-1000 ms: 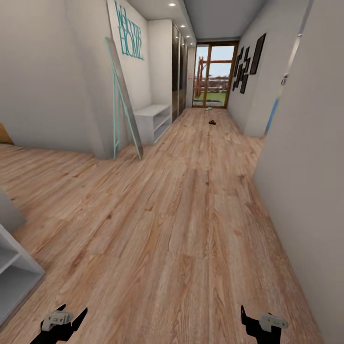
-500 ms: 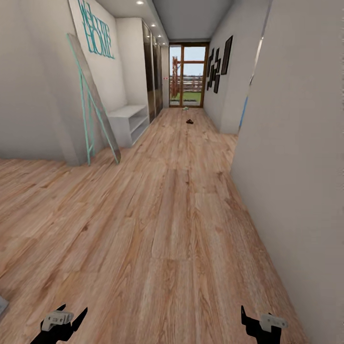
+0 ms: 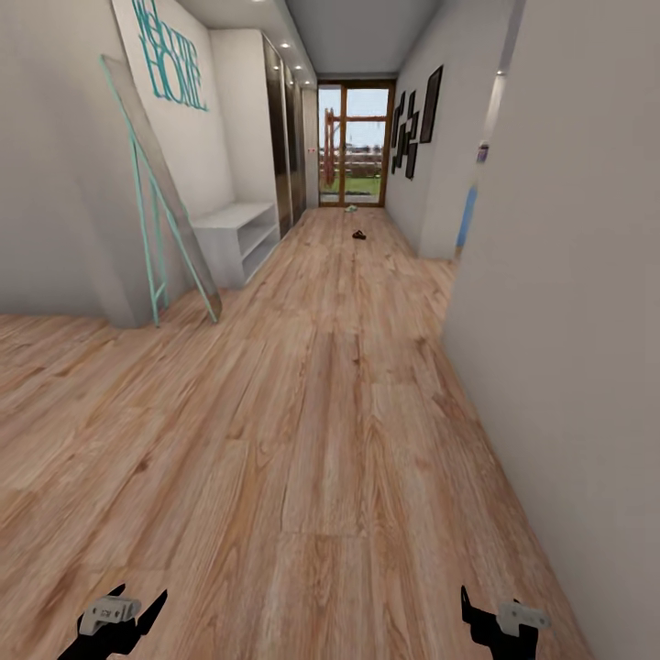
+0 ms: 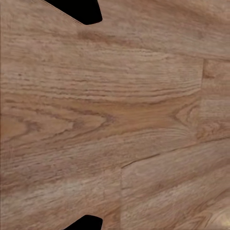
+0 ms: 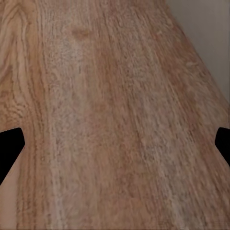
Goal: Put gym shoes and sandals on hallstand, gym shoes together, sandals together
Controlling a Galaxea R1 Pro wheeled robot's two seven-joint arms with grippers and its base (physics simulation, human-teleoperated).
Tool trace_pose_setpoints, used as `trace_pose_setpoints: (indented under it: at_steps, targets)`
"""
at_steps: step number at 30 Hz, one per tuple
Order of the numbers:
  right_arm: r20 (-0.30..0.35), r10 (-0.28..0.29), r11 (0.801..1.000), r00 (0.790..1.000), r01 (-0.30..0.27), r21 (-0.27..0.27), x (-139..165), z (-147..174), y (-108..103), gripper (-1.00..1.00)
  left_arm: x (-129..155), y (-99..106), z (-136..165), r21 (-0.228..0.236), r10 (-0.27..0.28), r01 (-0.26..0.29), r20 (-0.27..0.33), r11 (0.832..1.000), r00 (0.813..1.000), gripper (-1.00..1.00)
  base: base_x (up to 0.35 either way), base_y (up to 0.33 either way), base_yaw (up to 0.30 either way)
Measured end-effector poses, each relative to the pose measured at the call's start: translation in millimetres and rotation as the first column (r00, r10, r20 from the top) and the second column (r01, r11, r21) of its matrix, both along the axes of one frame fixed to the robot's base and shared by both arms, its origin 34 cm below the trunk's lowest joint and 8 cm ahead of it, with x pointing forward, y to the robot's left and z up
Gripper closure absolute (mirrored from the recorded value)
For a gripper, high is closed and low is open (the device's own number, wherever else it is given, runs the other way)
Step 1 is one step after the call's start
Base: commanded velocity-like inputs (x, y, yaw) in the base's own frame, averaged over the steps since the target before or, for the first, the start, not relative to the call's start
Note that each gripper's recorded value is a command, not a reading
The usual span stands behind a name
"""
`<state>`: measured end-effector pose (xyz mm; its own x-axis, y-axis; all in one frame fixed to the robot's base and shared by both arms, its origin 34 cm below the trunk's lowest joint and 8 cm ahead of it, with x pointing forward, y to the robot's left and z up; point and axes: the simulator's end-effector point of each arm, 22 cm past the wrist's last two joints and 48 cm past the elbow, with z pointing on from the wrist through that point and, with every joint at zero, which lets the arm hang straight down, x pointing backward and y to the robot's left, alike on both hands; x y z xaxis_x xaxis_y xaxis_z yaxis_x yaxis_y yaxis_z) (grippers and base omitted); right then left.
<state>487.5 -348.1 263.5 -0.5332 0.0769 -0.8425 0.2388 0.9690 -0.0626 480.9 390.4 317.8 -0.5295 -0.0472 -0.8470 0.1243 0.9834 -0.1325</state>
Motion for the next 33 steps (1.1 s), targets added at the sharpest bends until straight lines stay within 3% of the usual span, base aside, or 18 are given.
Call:
trace_pose_setpoints:
  at_steps: [33]
  targets:
    - [-0.002, 0.000, 1.000, 1.000, 0.000, 0.000, -0.6, -0.4, -0.2, -1.00, 0.1, 1.3, 0.2, 0.001, 0.004, -0.004, 0.001, 1.000, 1.000, -1.00, 0.336, 0.000, 0.000]
